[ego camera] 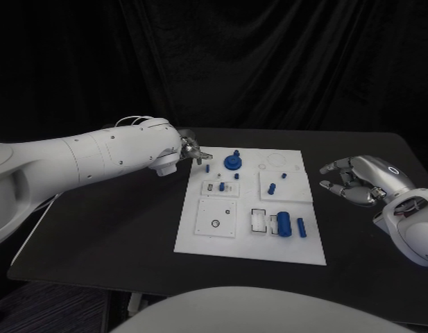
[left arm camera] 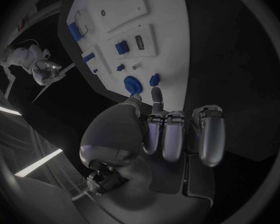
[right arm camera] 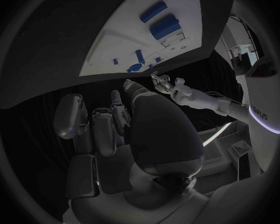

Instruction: Assemble the parts on the task board

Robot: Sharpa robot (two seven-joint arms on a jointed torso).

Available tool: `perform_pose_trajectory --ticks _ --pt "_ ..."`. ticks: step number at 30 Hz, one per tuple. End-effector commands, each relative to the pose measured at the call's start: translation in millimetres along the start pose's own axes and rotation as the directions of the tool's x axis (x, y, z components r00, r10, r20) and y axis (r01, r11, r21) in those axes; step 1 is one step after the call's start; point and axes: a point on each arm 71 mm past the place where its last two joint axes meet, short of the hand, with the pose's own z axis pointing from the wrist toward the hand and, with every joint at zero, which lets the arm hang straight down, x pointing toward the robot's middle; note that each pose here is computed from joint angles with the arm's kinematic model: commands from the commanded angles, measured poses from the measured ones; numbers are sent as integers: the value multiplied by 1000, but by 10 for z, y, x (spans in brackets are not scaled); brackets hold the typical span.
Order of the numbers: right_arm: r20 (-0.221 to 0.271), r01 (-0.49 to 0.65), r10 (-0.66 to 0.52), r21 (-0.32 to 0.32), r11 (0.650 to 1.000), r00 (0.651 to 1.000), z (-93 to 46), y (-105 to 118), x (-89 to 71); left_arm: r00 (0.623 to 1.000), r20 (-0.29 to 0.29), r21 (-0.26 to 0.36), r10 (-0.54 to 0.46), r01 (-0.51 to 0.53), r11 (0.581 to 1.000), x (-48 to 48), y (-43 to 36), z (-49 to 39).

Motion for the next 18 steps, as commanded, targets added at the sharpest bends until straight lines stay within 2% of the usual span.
perform_pose_trajectory --ticks 1,8,18 --pt "-1 2 -2 -11 1000 1000 2 11 8 999 -47 19 21 -20 1000 50 -17 22" --pt "0 1 -1 -19 1000 1000 17 29 16 997 -68 7 26 -26 1000 106 4 67" --pt "-3 1 -1 -20 1000 1000 22 35 21 998 -66 3 23 -23 1000 129 14 97"
